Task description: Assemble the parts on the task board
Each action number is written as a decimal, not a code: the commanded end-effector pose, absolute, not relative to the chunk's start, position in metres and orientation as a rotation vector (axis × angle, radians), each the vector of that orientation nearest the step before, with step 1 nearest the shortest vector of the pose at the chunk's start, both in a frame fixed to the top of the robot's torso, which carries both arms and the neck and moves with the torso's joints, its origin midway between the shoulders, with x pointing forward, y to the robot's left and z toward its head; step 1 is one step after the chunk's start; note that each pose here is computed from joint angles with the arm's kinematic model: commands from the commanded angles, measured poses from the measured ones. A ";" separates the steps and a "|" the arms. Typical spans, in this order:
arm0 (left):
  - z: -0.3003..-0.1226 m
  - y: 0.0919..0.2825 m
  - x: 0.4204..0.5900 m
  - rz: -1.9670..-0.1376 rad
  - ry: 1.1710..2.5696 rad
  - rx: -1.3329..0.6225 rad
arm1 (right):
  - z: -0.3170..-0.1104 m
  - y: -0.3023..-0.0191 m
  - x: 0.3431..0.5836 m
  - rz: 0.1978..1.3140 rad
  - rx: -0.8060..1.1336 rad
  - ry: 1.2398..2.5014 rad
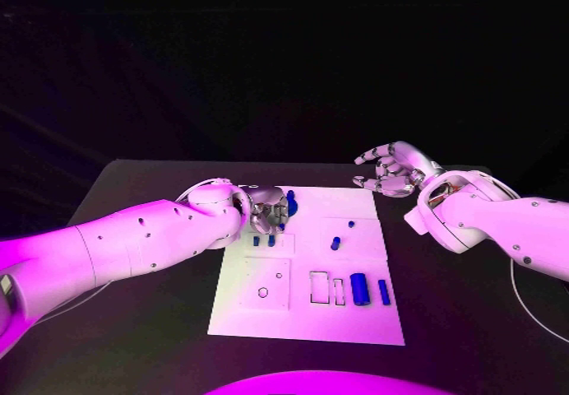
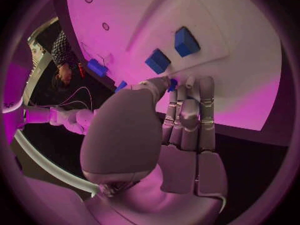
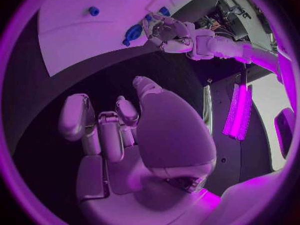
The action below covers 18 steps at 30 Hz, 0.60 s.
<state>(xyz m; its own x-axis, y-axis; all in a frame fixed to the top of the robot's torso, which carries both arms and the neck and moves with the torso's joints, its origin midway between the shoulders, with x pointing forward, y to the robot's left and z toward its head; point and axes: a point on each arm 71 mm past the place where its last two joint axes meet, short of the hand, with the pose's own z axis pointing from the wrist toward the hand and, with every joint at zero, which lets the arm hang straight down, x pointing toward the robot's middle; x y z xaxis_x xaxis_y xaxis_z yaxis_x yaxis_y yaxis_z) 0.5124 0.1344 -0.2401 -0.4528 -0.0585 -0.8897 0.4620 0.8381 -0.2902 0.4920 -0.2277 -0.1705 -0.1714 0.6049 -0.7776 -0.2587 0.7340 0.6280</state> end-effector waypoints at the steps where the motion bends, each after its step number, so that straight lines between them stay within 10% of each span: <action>1: -0.243 0.132 0.510 -0.626 1.984 0.308 | -0.170 -0.226 0.491 0.794 0.274 1.560; 18: -0.240 0.134 0.513 -0.668 1.933 0.240 | -0.170 -0.226 0.492 0.793 0.274 1.564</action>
<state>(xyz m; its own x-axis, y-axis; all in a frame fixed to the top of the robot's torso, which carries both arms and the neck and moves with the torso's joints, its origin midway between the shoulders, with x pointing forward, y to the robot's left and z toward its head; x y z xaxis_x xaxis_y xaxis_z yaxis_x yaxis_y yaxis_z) 0.5131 0.1350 -0.2411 -0.4556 -0.0828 -0.8863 0.4540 0.8349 -0.3113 0.4921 -0.2273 -0.1705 -0.1717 0.6051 -0.7774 -0.2594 0.7335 0.6283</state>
